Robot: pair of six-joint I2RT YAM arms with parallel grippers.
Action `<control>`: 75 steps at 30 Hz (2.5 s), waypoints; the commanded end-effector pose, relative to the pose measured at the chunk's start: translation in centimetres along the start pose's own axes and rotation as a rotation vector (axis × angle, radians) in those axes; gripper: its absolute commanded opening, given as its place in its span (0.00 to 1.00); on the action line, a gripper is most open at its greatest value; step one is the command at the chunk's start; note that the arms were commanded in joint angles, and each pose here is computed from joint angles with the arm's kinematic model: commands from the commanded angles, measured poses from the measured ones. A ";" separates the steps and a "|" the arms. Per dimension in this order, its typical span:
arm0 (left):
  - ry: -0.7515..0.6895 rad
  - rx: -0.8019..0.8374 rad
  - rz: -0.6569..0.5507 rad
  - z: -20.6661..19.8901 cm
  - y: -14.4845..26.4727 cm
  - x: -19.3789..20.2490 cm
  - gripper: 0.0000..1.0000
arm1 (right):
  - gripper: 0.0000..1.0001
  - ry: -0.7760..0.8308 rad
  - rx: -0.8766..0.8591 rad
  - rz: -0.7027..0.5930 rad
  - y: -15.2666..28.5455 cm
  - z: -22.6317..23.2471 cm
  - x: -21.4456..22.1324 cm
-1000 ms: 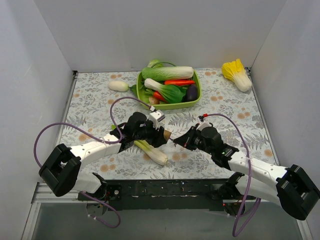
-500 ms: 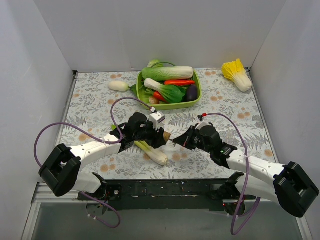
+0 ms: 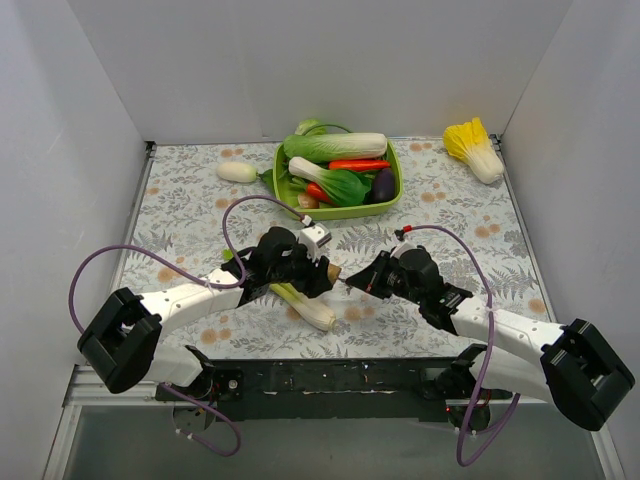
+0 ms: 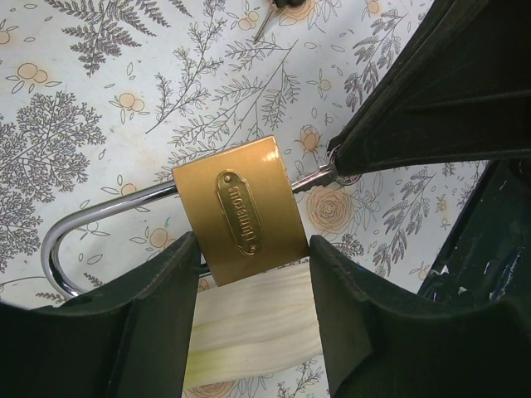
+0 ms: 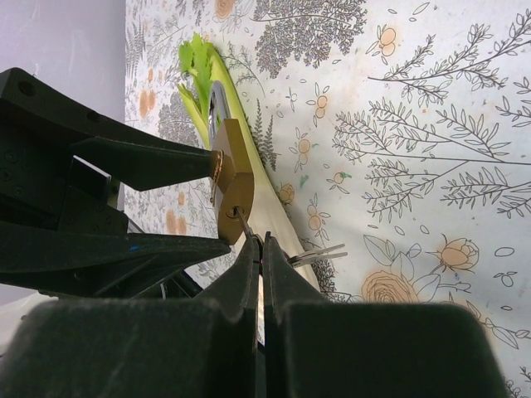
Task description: Unlock with the key
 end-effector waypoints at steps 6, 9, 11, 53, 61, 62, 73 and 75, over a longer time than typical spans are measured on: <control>-0.120 0.320 -0.206 -5.6 1.8 -5.0 0.00 | 0.01 -0.003 -0.057 -0.141 -0.7 2.0 -2.7; -0.117 0.341 -0.214 -5.8 1.9 -5.0 0.00 | 0.01 -0.018 -0.063 -0.128 -1.1 1.8 -2.5; -0.120 0.359 -0.212 -6.1 1.9 -4.9 0.00 | 0.01 -0.020 -0.069 -0.101 -1.2 1.7 -2.2; 0.393 -0.189 -0.054 -2.7 -0.1 -2.6 0.84 | 0.01 0.002 -0.056 -0.081 -1.0 0.5 -0.9; 0.392 -0.217 0.011 -2.2 -1.6 -1.1 0.83 | 0.01 0.006 -0.048 -0.096 -1.1 0.5 -0.8; 0.396 -0.226 0.021 -2.1 -1.8 -0.9 0.83 | 0.01 0.009 -0.052 -0.094 -1.1 0.7 -0.8; 0.411 -0.254 0.049 -1.6 -2.9 -0.1 0.80 | 0.01 0.011 -0.048 -0.090 -1.3 0.7 -0.7; 0.411 -0.228 0.064 -1.8 -3.1 0.1 0.74 | 0.01 0.009 -0.048 -0.091 -1.2 0.6 -0.7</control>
Point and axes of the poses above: each gripper's point midway between its finger pads, its own y axis back along the fingers, its own z axis along the line the jaws close on, x = y × z, the point moved 8 cm from there along y, back along the fingers, and after that the axes turned 9 degrees about -y, right-handed, at the moved point
